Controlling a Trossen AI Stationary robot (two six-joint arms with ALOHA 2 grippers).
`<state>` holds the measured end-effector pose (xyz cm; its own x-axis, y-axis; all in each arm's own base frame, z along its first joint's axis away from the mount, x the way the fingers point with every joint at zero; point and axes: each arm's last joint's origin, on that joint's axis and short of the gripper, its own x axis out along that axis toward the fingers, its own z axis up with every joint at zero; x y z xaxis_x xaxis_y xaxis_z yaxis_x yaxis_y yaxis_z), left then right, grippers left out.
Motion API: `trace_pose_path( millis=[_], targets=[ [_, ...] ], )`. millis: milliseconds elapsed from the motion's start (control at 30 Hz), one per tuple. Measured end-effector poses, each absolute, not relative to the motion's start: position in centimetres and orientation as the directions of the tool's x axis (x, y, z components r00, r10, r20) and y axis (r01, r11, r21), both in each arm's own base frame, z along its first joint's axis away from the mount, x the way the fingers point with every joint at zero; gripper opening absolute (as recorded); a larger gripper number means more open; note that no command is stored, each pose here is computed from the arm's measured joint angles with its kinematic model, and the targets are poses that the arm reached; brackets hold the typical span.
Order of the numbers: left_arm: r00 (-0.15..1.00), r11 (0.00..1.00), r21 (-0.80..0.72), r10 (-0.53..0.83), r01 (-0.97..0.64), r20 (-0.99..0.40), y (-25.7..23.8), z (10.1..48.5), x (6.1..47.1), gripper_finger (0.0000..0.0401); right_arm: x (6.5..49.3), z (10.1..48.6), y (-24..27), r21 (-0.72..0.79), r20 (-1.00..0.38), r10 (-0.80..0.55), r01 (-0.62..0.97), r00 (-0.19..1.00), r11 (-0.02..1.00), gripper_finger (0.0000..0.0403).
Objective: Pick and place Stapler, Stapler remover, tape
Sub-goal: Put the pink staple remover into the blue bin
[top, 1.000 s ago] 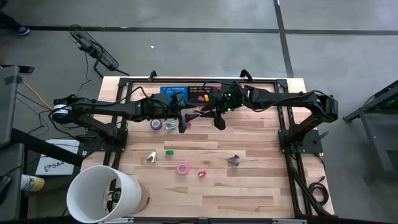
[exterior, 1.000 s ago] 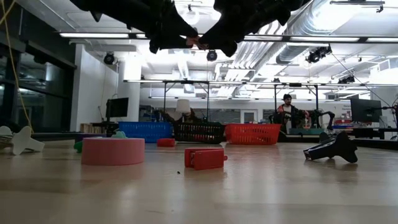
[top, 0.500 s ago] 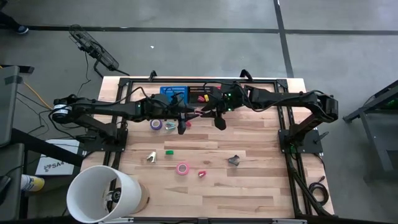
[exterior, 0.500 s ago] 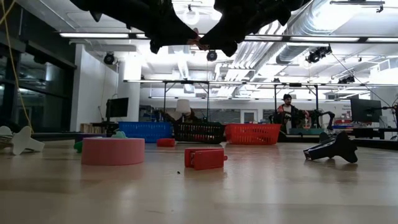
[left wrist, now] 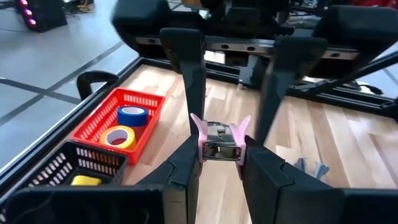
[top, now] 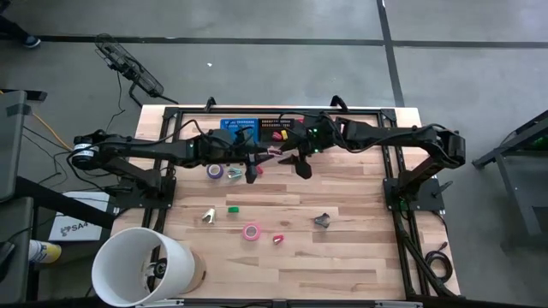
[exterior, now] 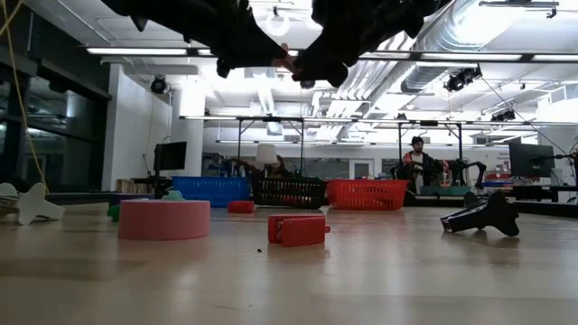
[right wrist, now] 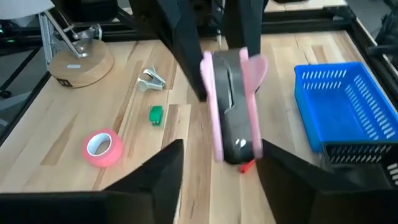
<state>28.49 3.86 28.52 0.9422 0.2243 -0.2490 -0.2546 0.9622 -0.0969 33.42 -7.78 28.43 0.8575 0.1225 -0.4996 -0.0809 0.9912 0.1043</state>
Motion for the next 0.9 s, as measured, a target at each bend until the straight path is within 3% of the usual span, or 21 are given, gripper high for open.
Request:
trace_pose_path(
  millis=[200, 333, 600, 767, 900],
  targets=[
    [0.899, 0.919, -0.069, 0.362, -0.389, -0.244, 4.3, 28.5, 28.4, 0.0084, 32.5, 28.3, -8.6, 0.140, -0.552, 0.094, -0.018, 0.829, 0.990, 0.0225],
    [0.818, 0.846, -0.041, 0.501, -0.532, -0.284, 4.7, 28.0, 28.0, 0.0084, 31.0, 28.8, -9.6, 0.094, -0.607, -0.026, 0.104, 0.794, 0.990, 0.0226],
    [0.546, 0.580, -0.040, 0.739, -0.814, -0.394, 5.6, 26.2, 26.5, 0.0084, 27.5, 30.4, -12.1, -0.012, -0.652, -0.288, 0.370, 0.701, 0.929, 0.0217],
    [0.432, 0.413, -0.146, 0.781, -0.899, -0.451, 7.5, 25.3, 25.7, 0.0084, 25.8, 31.3, -13.2, -0.046, -0.639, -0.407, 0.496, 0.652, 0.867, 0.0211],
    [0.382, 0.332, -0.189, 0.781, -0.924, -0.494, 9.3, 24.3, 25.7, 0.0084, 25.1, 31.6, -13.8, -0.044, -0.639, -0.429, 0.526, 0.638, 0.849, 0.0212]
  ],
)
